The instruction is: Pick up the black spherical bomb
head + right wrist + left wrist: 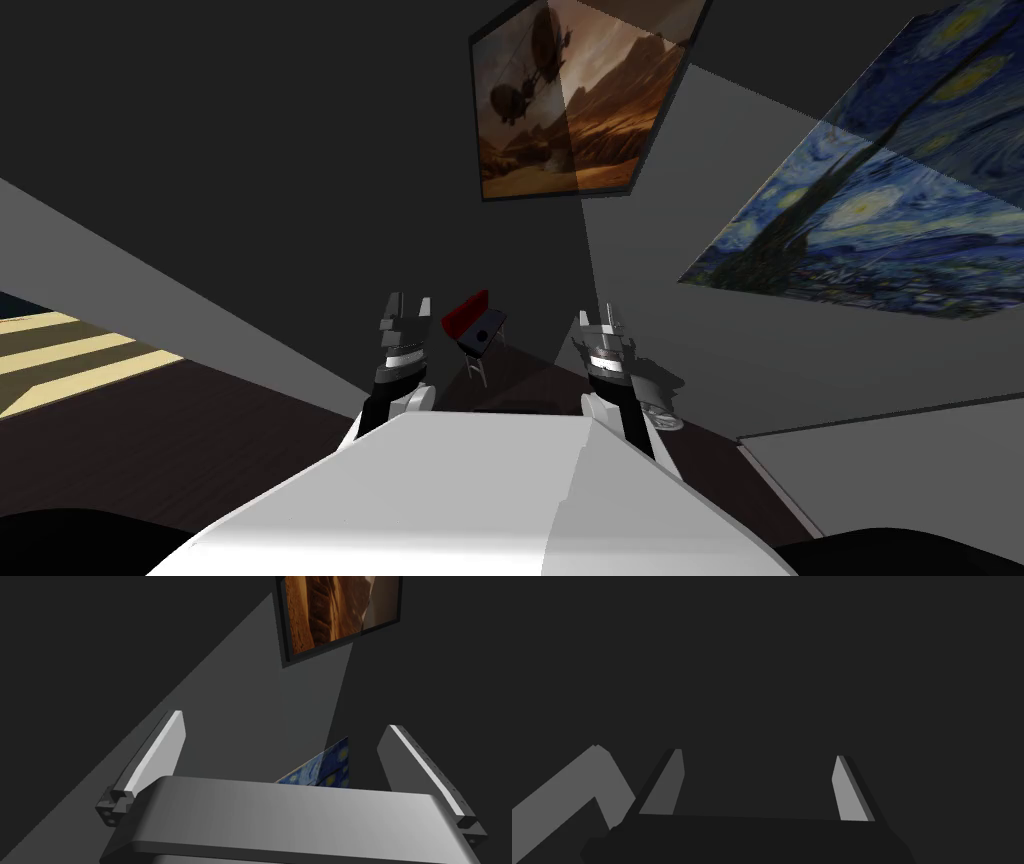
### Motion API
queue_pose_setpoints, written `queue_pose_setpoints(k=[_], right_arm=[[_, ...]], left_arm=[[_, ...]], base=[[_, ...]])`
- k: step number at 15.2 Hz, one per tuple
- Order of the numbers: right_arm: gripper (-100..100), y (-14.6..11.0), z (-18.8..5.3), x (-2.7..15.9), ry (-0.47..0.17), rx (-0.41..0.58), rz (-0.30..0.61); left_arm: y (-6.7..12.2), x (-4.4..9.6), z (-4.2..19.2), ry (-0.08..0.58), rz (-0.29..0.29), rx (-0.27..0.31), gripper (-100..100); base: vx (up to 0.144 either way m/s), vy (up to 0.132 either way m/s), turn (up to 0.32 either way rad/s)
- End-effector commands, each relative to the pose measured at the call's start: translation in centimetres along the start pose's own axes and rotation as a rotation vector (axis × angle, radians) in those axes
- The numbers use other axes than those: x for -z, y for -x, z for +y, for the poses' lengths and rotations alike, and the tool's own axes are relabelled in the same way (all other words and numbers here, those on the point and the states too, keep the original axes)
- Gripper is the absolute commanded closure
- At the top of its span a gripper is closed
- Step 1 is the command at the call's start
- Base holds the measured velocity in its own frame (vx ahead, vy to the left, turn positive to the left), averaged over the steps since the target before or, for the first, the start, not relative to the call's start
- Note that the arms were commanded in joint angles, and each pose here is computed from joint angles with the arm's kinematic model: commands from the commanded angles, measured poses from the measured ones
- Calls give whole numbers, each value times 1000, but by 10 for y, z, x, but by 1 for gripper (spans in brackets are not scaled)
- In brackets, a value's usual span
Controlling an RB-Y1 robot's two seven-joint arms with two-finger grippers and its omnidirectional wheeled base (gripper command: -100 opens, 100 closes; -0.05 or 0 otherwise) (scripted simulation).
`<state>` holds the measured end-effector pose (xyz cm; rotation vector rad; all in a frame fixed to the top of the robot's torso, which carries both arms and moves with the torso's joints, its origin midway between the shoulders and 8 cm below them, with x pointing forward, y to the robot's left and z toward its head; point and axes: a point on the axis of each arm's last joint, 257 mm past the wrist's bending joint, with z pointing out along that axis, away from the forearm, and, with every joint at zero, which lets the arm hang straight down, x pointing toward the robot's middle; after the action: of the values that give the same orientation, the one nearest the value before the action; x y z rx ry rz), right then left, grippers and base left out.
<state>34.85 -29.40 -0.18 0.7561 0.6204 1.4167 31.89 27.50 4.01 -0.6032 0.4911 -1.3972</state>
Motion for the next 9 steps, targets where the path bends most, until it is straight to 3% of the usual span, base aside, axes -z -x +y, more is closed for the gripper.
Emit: queue_pose_setpoints(k=[1, 3, 6, 9], right_arm=[[0, 0, 0, 0, 0, 0, 0], [0, 0, 0, 0, 0, 0, 0], [0, 0, 0, 0, 0, 0, 0], [0, 0, 0, 0, 0, 0, 0]], left_arm=[[-4, 1, 6, 21, 39, -13, -100], [-7, 2, 12, 40, 64, -24, -100], [-11, 7, 39, 125, 122, -63, -100], [-11, 9, 50, 161, 135, -77, -100]], base=[[10, -7, 3], [30, -15, 8], [54, -22, 12], [59, -37, 13]])
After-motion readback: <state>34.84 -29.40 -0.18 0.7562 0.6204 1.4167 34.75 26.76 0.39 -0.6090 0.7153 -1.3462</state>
